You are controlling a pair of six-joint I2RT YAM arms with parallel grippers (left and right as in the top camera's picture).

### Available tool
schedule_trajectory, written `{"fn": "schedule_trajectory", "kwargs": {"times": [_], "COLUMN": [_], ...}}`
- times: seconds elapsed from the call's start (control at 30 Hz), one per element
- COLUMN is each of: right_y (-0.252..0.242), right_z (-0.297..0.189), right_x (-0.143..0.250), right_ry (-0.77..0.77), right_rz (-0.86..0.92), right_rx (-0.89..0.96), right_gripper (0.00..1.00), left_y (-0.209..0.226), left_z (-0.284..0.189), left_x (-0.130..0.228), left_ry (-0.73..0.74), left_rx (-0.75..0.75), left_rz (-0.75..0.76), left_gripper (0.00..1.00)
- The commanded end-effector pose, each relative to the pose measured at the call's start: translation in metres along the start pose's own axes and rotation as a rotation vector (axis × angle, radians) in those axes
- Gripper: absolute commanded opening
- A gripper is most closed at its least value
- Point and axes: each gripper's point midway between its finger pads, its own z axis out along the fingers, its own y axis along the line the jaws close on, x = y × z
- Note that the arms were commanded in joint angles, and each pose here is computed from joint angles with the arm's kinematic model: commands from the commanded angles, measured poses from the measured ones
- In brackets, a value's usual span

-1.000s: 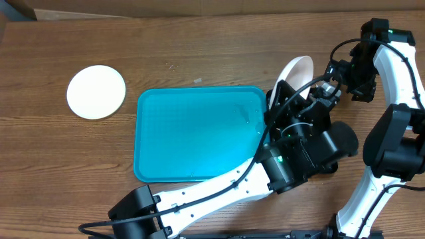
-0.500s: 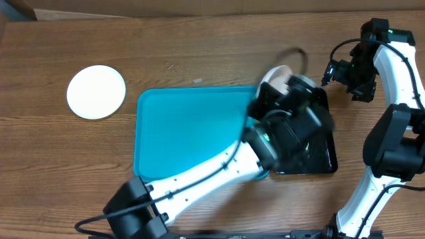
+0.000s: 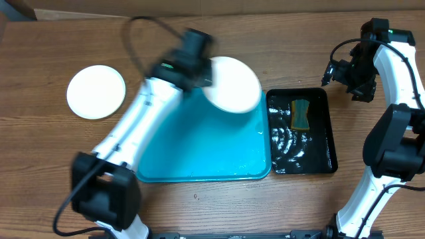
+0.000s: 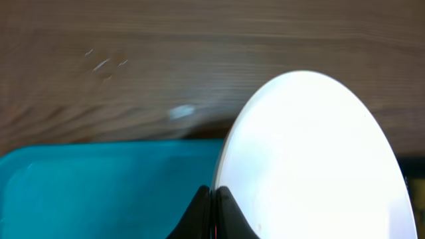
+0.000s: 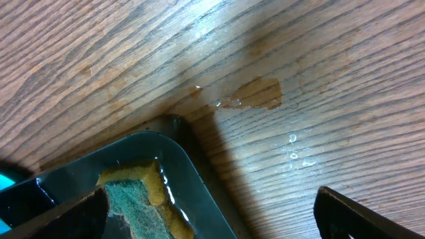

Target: Clean dirty plates on tray and stack at the side

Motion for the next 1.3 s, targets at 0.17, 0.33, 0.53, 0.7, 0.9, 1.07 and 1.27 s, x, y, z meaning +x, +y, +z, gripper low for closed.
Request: {"fn": "schedule_trajectory", "kwargs": {"times": [0.17, 0.33, 0.53, 0.7, 0.9, 1.07, 1.27], "right_y": [0.004, 0.004, 0.004, 0.004, 0.004, 0.004, 0.004], "right_z": [-0.018, -0.018, -0.018, -0.018, -0.018, -0.018, -0.018], "right_x": [-0.005, -0.005, -0.005, -0.005, -0.005, -0.005, -0.005], "right_ry": [-0.050, -0.050, -0.050, -0.050, -0.050, -0.050, -0.050], "right_rz": [-0.003, -0.003, -0.003, -0.003, -0.003, -0.003, -0.003], "right_rx": [-0.014, -0.014, -0.014, -0.014, -0.014, -0.014, -0.014], "right_gripper": [1.00, 1.00, 1.00, 1.00, 1.00, 1.00, 1.00], "left_y": [0.172, 0.269, 0.337, 0.362, 0.351, 0.351, 0.337], "left_z": [-0.037, -0.054, -0.063, -0.058, -0.048, -0.049, -0.058], "left_x": [-0.029, -0.021, -0.002, 0.006, -0.012, -0.040, -0.070], "left_ry": [-0.006, -0.054, -0.056, -0.052, -0.094, -0.200, -0.277], "left_rx": [-0.054, -0.279, -0.462, -0.516, -0.410, -0.365, -0.247], "left_rz": [-0.398, -0.543, -0.639, -0.675, -0.638, -0.602, -0.670], "left_gripper": [0.04, 0.04, 0.04, 0.04, 0.09, 0.18, 0.49]}}
